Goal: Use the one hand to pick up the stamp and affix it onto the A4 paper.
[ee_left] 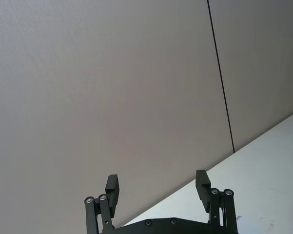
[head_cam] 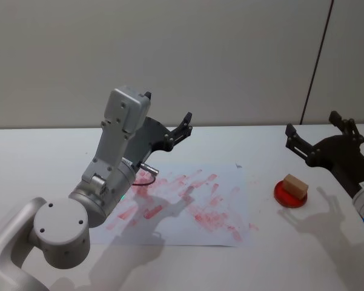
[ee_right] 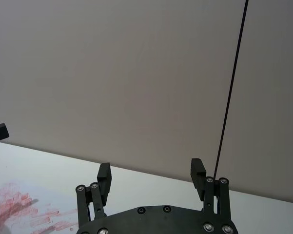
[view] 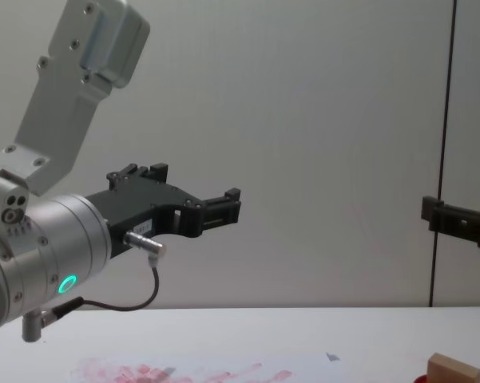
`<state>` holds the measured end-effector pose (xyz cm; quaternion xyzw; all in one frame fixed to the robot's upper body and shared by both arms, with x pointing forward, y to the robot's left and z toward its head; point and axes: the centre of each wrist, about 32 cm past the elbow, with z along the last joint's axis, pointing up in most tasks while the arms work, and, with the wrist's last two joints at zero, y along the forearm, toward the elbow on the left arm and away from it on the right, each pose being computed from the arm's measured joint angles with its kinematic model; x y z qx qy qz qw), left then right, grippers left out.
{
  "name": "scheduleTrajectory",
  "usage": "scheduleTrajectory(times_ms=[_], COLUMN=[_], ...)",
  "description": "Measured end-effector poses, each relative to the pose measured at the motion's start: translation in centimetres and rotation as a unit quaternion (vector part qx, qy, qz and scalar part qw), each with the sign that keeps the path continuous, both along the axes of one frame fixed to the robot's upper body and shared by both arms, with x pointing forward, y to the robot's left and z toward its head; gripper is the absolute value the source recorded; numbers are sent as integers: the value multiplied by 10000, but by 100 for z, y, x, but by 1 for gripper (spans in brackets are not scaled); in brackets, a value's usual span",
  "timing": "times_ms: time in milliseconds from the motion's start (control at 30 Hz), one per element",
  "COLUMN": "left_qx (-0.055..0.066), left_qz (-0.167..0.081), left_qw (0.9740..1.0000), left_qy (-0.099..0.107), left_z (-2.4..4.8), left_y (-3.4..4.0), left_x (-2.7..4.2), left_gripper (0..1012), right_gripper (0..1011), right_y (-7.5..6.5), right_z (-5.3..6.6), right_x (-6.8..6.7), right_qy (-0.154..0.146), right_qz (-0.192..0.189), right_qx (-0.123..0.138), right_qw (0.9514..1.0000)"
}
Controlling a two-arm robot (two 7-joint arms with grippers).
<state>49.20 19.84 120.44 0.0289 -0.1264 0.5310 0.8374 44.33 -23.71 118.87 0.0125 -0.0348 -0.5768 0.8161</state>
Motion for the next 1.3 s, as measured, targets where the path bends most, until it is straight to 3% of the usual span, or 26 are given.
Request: scheduleTrajectory(times_ms=[1300], left_qx=[0], left_qz=[0], left_qw=[10000], left_qy=[0], left_z=[0], left_y=[0], left_x=[0], left_gripper=[1002], right_gripper=[1001], right_y=[0], right_z=[0], right_x=[1], right_qy=[-1], right_qz=[2], right_qx=[-4], right_qw=[10000])
